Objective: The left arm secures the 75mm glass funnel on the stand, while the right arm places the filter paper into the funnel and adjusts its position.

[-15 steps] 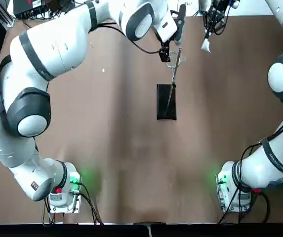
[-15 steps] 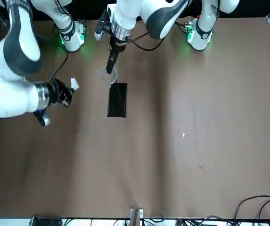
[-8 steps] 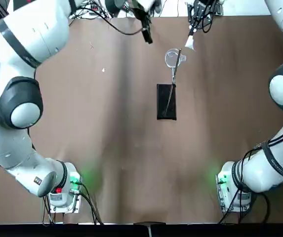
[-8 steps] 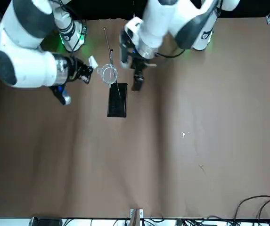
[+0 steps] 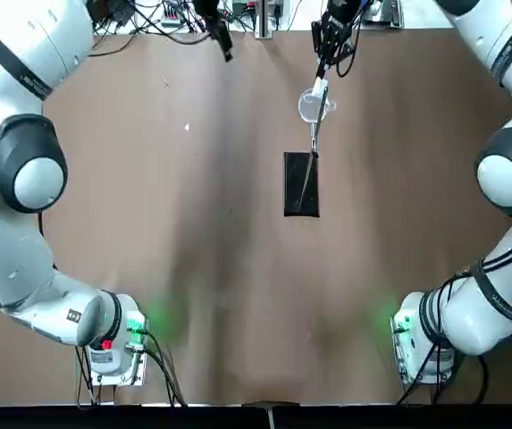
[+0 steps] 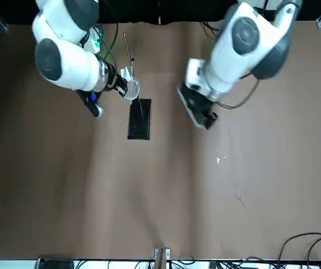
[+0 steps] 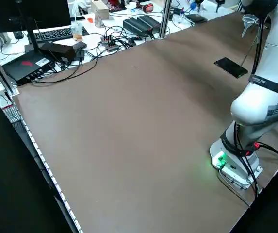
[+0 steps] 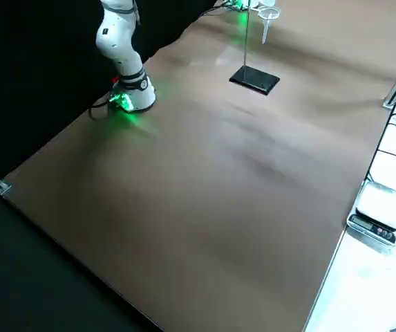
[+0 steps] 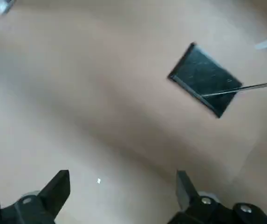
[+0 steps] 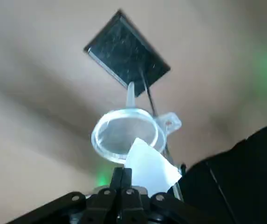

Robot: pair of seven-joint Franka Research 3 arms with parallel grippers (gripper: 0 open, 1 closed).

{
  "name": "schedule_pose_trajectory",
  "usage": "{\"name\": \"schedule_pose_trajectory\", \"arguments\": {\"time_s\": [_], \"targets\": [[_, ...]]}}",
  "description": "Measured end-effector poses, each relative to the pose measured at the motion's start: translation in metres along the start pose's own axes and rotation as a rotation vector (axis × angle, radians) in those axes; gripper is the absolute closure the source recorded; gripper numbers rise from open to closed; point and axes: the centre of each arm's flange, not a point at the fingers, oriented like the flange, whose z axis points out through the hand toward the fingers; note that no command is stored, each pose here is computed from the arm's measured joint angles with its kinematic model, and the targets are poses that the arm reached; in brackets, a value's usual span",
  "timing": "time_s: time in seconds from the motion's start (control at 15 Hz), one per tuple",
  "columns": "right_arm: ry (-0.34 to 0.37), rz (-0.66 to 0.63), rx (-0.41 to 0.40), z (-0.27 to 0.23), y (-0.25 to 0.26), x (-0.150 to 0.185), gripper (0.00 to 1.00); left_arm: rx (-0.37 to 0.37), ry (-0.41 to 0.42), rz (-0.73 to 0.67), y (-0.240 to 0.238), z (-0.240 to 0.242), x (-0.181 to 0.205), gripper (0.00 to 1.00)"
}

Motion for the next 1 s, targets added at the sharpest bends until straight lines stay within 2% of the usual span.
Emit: {"name": "schedule_pose_trajectory", "arguments": {"time_s": [0.27,0.4,0.53,0.73,1.0], "targets": [[0.117,0.037,-0.066,0.027,-0.012,0.002,0.99,0.032,-0.057,-0.293,-0.060,-0.002,-0.033,0.00],[0.143,0.053,-0.080,0.034,-0.015,0.002,0.99,0.044,-0.084,-0.494,-0.077,-0.002,-0.045,0.00],[0.157,0.058,-0.084,0.036,-0.016,0.000,0.99,0.095,-0.120,-0.661,-0.090,-0.002,-0.057,0.00],[0.170,0.052,-0.086,0.038,-0.017,-0.006,0.99,0.208,-0.175,-0.740,-0.109,-0.003,-0.073,0.00],[0.183,0.061,-0.050,0.038,-0.023,-0.012,0.99,0.236,-0.191,-0.798,-0.135,-0.013,-0.095,0.00]]}}
